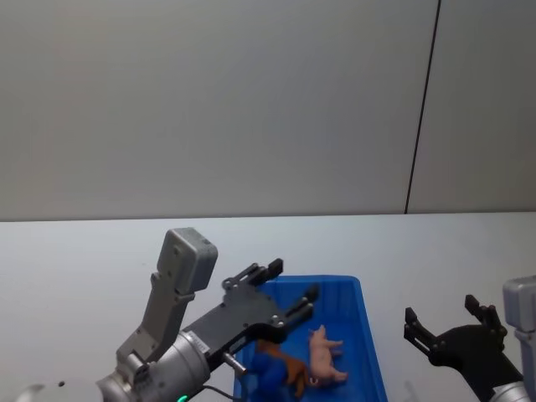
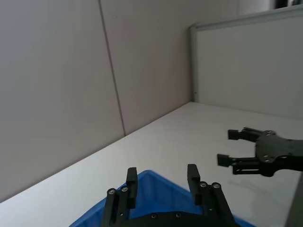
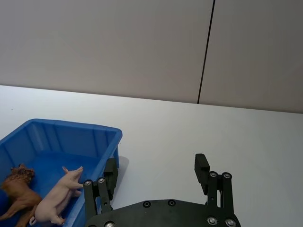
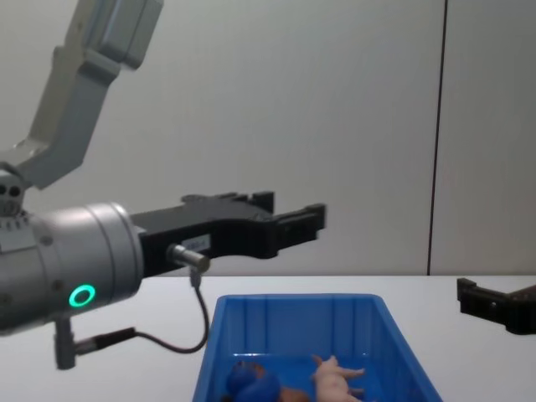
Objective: Pick up the two dolls from the table and place them into the box.
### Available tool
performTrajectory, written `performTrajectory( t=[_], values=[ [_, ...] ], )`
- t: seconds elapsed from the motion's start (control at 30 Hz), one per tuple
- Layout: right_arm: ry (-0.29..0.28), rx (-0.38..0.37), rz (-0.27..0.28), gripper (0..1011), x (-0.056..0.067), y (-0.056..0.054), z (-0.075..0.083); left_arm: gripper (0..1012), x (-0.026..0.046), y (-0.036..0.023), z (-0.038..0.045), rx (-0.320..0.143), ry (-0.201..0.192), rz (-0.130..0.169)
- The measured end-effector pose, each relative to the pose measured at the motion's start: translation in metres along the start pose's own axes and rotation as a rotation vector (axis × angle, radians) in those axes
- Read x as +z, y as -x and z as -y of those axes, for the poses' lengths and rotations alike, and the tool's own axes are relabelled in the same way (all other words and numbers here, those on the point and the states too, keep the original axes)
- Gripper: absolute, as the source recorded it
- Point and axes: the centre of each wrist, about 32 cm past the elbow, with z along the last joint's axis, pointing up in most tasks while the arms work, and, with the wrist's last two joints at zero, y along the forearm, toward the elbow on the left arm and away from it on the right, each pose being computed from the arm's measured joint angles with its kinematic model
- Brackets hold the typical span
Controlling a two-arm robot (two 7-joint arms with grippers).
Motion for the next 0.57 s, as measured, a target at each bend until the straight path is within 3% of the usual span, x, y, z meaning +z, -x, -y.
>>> performTrajectory(
  t=[0.2, 0.27, 0.4, 0.57],
  values=[
    [0.0, 0.0, 0.0, 1001, 0.0, 0.0, 0.0, 832, 0.0026, -0.0031, 0.01, -0.104, 0.037, -0.012],
    [0.0, 0.0, 0.0, 1001, 0.0, 0.0, 0.0, 863, 0.0034, -0.0037, 0.0132, -0.136, 0.049, -0.017],
    [0.0, 0.0, 0.0, 1001, 0.0, 0.0, 0.0, 996, 0.0043, -0.0045, 0.0172, -0.17, 0.062, -0.021],
    [0.0, 0.0, 0.0, 1001, 0.0, 0.0, 0.0, 1001, 0.0056, -0.0053, 0.0222, -0.212, 0.079, -0.026]
  ],
)
